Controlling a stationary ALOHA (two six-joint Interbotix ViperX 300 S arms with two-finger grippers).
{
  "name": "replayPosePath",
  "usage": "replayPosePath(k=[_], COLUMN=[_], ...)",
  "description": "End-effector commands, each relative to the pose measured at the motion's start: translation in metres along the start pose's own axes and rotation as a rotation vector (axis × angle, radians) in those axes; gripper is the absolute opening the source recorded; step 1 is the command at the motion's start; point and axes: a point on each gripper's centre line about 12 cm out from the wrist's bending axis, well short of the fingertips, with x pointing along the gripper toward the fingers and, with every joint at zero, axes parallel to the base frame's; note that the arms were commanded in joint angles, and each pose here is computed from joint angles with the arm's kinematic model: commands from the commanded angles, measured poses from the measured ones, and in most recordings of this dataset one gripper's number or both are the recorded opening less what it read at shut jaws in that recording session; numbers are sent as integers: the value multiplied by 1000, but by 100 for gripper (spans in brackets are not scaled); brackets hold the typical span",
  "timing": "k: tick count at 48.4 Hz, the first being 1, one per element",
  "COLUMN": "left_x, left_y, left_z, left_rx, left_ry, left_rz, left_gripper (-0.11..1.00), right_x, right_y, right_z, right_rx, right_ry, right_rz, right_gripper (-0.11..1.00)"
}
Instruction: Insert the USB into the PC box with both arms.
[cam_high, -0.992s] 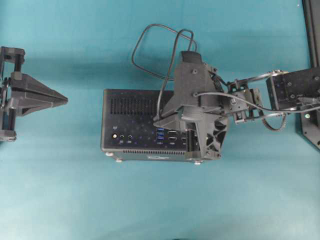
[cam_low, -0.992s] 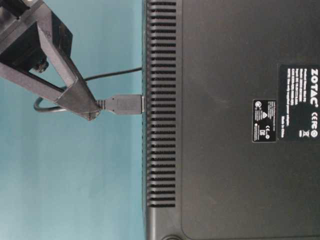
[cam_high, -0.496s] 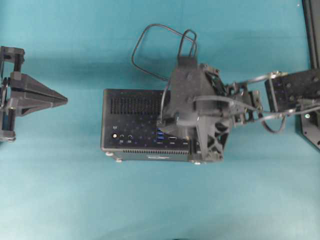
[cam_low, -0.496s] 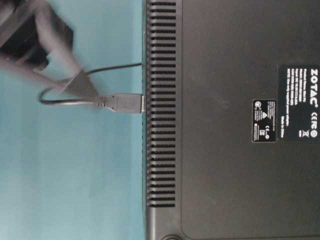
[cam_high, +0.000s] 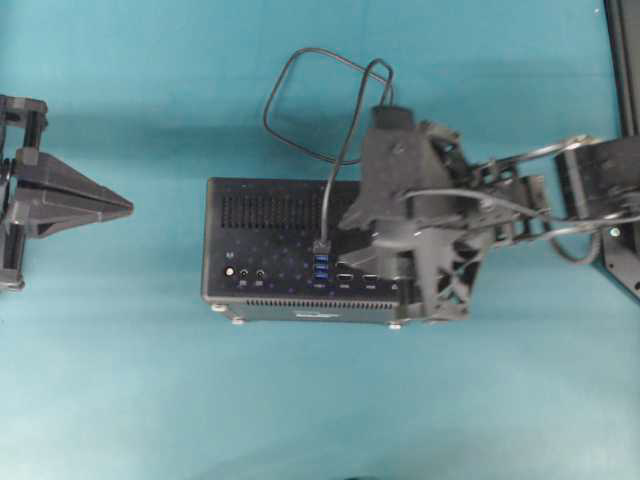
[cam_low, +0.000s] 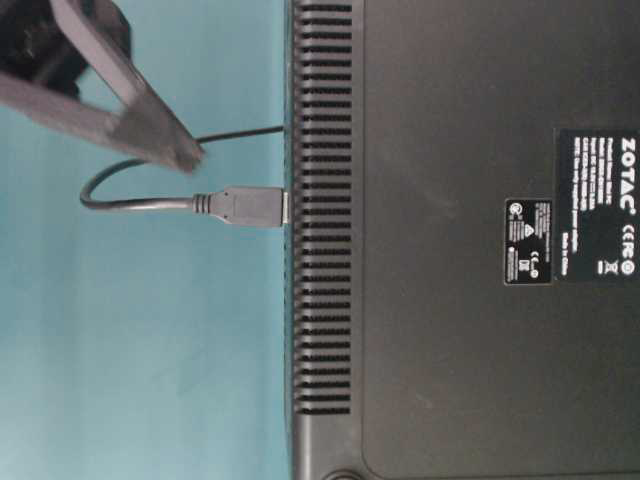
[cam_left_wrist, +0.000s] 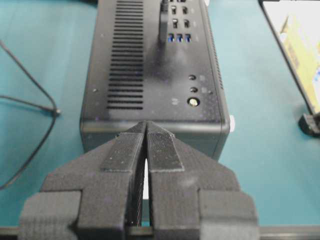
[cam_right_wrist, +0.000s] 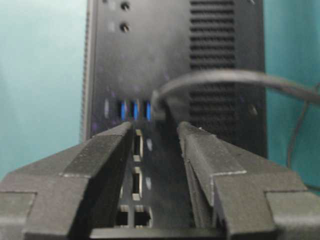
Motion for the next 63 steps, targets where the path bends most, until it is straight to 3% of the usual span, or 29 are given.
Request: replayPosePath(k=[1,35,63], left_x=[-1,-1,-8], left_y=[-1,-1,-1], left_z=[11,8,2], left_rx=[5,7,2], left_ry=[-32,-18,-32], left_rz=[-5,-5,-3], left_gripper=[0,0,0], right_x=[-20,-47,-52], right_y=[0,-9,-10], right_z=[6,-32,-53], right_rx=[9,10,2], right_ry=[-51,-55,-90], right_rz=[10,12,31], right_gripper=[50,50,50])
